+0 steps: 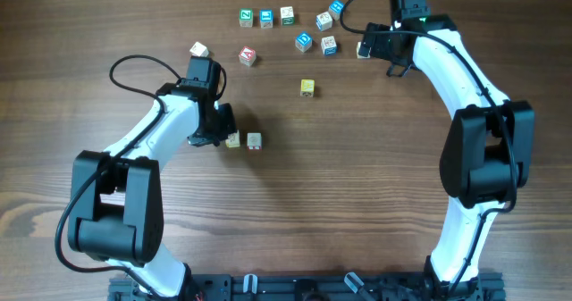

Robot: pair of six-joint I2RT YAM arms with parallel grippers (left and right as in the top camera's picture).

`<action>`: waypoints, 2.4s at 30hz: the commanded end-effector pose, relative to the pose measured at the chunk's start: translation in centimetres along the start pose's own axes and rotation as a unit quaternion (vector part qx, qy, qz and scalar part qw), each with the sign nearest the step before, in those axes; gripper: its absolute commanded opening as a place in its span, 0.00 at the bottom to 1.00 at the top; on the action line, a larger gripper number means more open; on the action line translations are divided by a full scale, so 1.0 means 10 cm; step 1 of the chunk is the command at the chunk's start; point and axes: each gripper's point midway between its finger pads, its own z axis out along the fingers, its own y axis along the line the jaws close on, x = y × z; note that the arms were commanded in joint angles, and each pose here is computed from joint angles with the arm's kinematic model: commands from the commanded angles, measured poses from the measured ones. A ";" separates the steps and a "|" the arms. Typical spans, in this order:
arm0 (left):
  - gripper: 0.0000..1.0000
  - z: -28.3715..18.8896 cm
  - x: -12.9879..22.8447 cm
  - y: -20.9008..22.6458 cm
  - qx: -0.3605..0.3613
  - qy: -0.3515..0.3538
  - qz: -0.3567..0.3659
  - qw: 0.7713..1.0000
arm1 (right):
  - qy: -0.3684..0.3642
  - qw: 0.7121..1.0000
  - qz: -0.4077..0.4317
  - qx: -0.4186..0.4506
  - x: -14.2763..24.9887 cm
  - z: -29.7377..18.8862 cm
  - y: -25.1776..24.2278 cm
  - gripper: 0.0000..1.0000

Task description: Form a horizontal line

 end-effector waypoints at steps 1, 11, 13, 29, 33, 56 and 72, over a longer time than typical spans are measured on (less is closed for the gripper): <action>0.04 -0.01 0.01 -0.02 0.008 -0.001 0.006 1.000 | 0.006 1.000 -0.007 0.009 0.03 0.10 -0.03 1.00; 0.04 -0.01 0.08 -0.08 0.025 0.017 0.006 1.000 | 0.006 1.000 -0.007 0.009 0.03 0.10 -0.03 1.00; 0.04 -0.01 0.08 -0.08 0.025 0.016 0.006 1.000 | 0.006 1.000 -0.007 0.009 0.03 0.10 -0.03 1.00; 0.04 -0.01 0.14 -0.18 0.025 0.019 0.024 0.999 | 0.006 1.000 -0.007 0.009 0.03 0.10 -0.03 1.00; 0.04 -0.01 -0.06 -0.04 -0.023 -0.030 0.025 0.999 | 0.006 1.000 -0.007 0.009 0.03 0.10 -0.03 1.00; 0.04 -0.09 -0.51 -0.48 0.071 -0.121 0.035 0.989 | 0.006 1.000 -0.007 0.009 0.03 0.10 -0.03 1.00; 0.04 -0.01 -0.35 -0.51 0.066 -0.090 0.040 0.993 | 0.006 1.000 -0.007 0.009 0.03 0.10 -0.03 1.00</action>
